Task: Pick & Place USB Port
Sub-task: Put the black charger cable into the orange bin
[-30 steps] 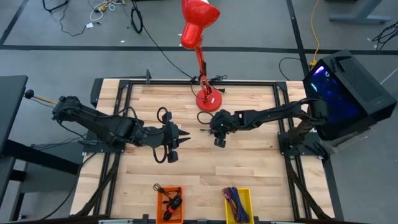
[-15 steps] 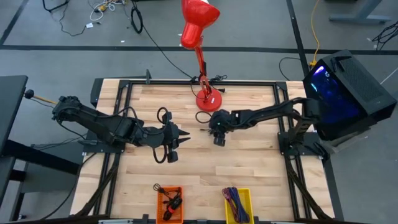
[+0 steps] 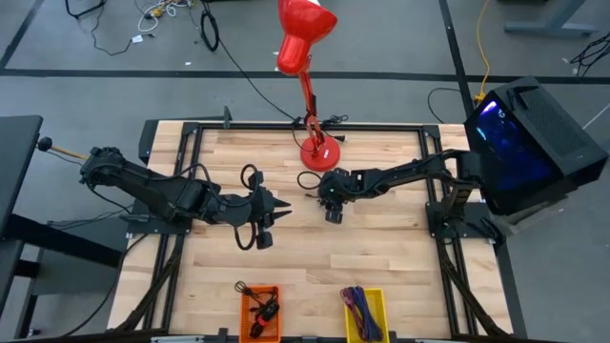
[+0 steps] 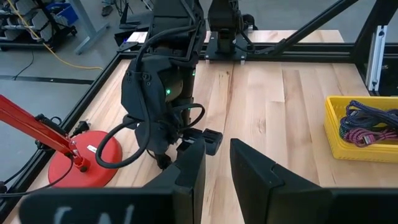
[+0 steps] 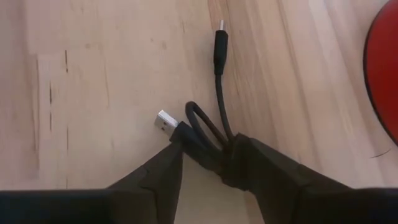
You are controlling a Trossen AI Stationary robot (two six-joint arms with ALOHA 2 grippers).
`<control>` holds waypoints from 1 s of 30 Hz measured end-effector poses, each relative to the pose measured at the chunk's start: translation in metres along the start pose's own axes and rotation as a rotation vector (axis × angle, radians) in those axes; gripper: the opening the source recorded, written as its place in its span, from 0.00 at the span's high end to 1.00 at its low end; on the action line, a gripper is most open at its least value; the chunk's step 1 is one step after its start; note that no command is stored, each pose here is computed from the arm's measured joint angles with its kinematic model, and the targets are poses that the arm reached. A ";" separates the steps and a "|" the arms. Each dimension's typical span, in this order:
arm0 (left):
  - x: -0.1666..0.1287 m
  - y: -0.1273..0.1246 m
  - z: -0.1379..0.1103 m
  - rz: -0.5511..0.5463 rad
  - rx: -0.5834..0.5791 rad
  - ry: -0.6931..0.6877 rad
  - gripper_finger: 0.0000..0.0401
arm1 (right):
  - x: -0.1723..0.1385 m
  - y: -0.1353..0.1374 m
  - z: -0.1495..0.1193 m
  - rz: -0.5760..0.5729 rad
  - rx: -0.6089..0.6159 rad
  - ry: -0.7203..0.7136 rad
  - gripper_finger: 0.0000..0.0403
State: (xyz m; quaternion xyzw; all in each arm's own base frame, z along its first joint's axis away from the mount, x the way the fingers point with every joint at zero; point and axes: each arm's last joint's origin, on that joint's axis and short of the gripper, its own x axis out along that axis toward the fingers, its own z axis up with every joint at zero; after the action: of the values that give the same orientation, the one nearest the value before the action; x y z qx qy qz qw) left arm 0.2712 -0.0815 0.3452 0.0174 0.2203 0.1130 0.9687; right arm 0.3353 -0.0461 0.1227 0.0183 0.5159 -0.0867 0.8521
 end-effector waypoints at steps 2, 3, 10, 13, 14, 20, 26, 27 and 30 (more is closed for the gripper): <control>0.000 0.000 0.000 0.000 0.001 0.001 0.80 | 0.000 0.000 -0.001 -0.004 -0.005 0.003 0.58; 0.000 0.000 0.000 0.000 0.000 0.001 0.80 | 0.000 0.000 -0.001 -0.010 -0.006 0.007 0.61; 0.000 0.000 0.000 0.000 -0.001 0.001 0.80 | 0.001 0.000 -0.003 -0.009 -0.007 0.026 0.96; 0.000 0.000 0.000 0.000 -0.003 0.000 0.80 | 0.001 0.000 -0.003 0.000 0.014 0.024 0.98; 0.000 0.000 0.000 0.000 -0.004 0.001 0.80 | 0.001 0.000 -0.003 0.005 0.014 0.022 0.98; 0.000 0.000 0.000 0.000 -0.006 0.000 0.80 | -0.014 0.003 0.003 0.048 0.039 -0.003 1.00; 0.000 0.000 0.000 0.003 -0.002 0.000 0.80 | -0.054 0.021 0.021 0.071 -0.007 -0.121 1.00; 0.000 0.000 0.000 0.006 -0.002 -0.001 0.80 | -0.062 0.025 0.024 0.066 -0.013 -0.137 1.00; 0.000 0.000 0.000 0.010 -0.004 -0.003 0.80 | -0.090 0.035 0.030 0.064 -0.021 -0.226 1.00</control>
State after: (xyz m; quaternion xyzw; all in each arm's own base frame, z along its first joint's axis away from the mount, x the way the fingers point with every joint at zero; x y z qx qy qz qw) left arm 0.2713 -0.0810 0.3454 0.0170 0.2184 0.1184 0.9685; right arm 0.3271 -0.0034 0.2139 0.0157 0.4167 -0.0554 0.9072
